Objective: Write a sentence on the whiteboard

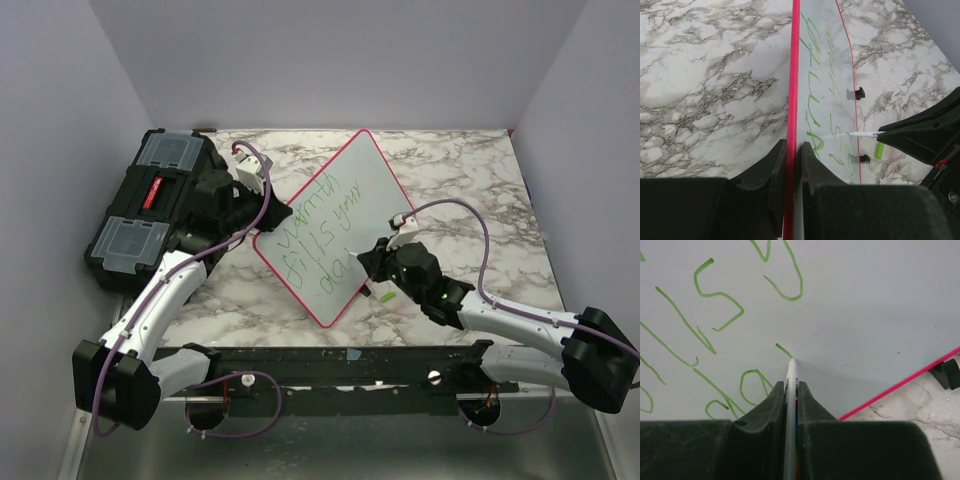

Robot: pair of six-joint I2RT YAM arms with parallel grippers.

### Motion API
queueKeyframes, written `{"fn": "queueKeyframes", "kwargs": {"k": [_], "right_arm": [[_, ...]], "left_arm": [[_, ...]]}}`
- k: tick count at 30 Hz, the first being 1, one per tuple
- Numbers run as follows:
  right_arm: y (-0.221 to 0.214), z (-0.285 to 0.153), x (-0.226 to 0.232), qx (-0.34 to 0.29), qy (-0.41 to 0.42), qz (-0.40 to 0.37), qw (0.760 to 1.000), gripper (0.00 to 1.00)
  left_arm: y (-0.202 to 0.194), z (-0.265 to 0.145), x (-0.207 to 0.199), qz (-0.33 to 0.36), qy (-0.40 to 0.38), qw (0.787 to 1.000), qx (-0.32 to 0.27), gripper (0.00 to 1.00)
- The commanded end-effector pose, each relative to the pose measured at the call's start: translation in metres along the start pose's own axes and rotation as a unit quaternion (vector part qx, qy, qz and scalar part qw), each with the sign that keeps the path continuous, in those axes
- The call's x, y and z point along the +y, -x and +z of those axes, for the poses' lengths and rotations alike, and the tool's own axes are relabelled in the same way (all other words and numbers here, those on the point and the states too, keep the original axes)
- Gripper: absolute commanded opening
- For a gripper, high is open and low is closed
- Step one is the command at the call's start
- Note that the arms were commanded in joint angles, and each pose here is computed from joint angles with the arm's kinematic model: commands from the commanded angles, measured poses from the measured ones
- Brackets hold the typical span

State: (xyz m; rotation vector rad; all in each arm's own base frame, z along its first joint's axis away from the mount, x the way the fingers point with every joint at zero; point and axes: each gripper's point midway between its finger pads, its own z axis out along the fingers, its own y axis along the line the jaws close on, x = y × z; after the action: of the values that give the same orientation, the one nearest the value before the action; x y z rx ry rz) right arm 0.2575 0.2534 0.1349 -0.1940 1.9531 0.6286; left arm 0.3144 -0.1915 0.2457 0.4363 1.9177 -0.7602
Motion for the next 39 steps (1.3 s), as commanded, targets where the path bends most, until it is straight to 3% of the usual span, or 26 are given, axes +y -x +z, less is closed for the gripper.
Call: {"fn": "queueKeyframes", "kwargs": {"k": [1, 17, 39], "right_arm": [[-0.028, -0.003, -0.013, 0.040, -0.016, -0.002, 0.999, 0.01], [-0.018, 0.003, -0.028, 0.025, -0.071, 0.001, 0.997, 0.01], [0.027, 0.030, -0.002, -0.012, -0.059, -0.014, 0.998, 0.01]], "left_arm": [[0.005, -0.001, 0.002, 0.032, 0.003, 0.999, -0.013, 0.00], [0.005, 0.000, 0.002, 0.033, 0.002, 0.999, -0.013, 0.00], [0.006, -0.002, 0.001, 0.035, 0.002, 0.999, -0.015, 0.00]]}}
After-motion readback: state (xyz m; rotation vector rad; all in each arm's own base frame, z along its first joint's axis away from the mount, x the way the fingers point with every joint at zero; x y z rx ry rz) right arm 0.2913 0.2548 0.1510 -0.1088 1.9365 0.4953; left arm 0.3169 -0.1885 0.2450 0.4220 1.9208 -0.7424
